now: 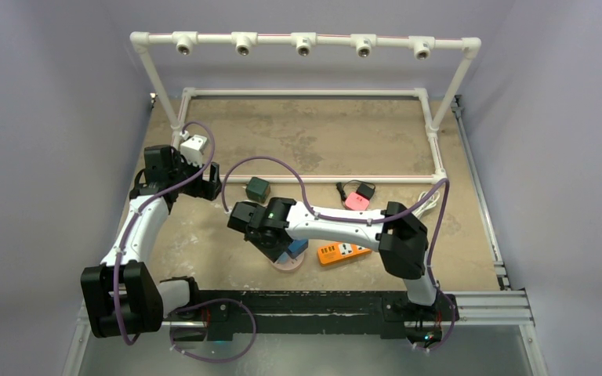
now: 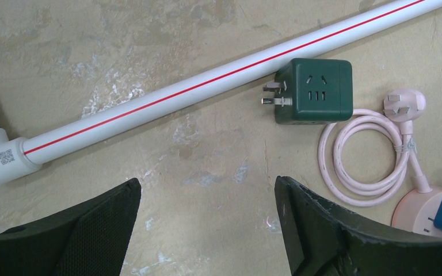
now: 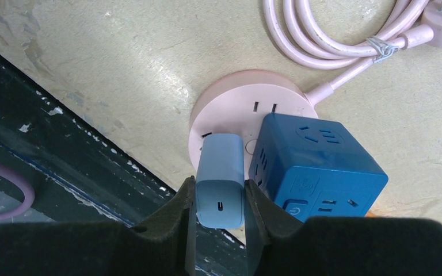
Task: Insert the plug
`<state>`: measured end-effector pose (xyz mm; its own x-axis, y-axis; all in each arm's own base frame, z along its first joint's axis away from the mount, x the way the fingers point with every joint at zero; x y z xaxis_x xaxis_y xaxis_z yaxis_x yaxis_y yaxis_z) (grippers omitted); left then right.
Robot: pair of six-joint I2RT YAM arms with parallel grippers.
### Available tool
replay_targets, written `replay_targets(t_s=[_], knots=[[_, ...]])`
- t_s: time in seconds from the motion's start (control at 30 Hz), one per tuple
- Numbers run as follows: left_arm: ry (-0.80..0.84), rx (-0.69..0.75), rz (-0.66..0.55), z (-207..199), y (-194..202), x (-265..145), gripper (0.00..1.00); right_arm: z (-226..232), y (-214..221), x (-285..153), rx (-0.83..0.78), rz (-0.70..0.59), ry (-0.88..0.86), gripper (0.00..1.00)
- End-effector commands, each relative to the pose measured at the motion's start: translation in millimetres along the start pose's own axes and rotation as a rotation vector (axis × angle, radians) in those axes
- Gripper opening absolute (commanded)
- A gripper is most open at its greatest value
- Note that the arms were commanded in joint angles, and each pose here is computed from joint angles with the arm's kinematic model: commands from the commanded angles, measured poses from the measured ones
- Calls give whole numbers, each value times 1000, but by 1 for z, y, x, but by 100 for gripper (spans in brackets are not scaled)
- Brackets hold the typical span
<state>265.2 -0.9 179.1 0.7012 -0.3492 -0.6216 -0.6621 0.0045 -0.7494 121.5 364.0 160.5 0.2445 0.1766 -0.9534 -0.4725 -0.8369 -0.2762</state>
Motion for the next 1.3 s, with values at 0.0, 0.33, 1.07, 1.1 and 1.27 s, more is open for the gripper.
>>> replay_targets(t_s=[0.0,0.33,1.07,1.1,1.27], knots=[[14,30,-41,-1,-7,-4,84,-11,20,41,-10,107,132,0],[28,36,-38,-2,-9,-5,79,-12,-7,-9,19,4,84,0],[74,48,-25,-6,-9,-6,79,-9,-8,-36,25,-99,-37,0],[88,53,-27,-7,-9,-7,80,-10,-10,-41,27,-122,-51,0],[230,139,-64,-23,-19,-18,90,-19,-26,-83,89,-292,-182,0]])
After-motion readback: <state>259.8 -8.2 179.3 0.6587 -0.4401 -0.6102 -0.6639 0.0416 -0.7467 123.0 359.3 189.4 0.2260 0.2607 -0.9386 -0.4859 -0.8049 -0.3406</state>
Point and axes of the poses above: each gripper's point midway between its finger pads, its own x axis out along the fingers, its own z axis along the line the jaws close on, y = z × x, the point moved 8 cm from there along -x, back along the fingers, and after that the axes turned 9 degrees about -x, right-handed, at the moved point
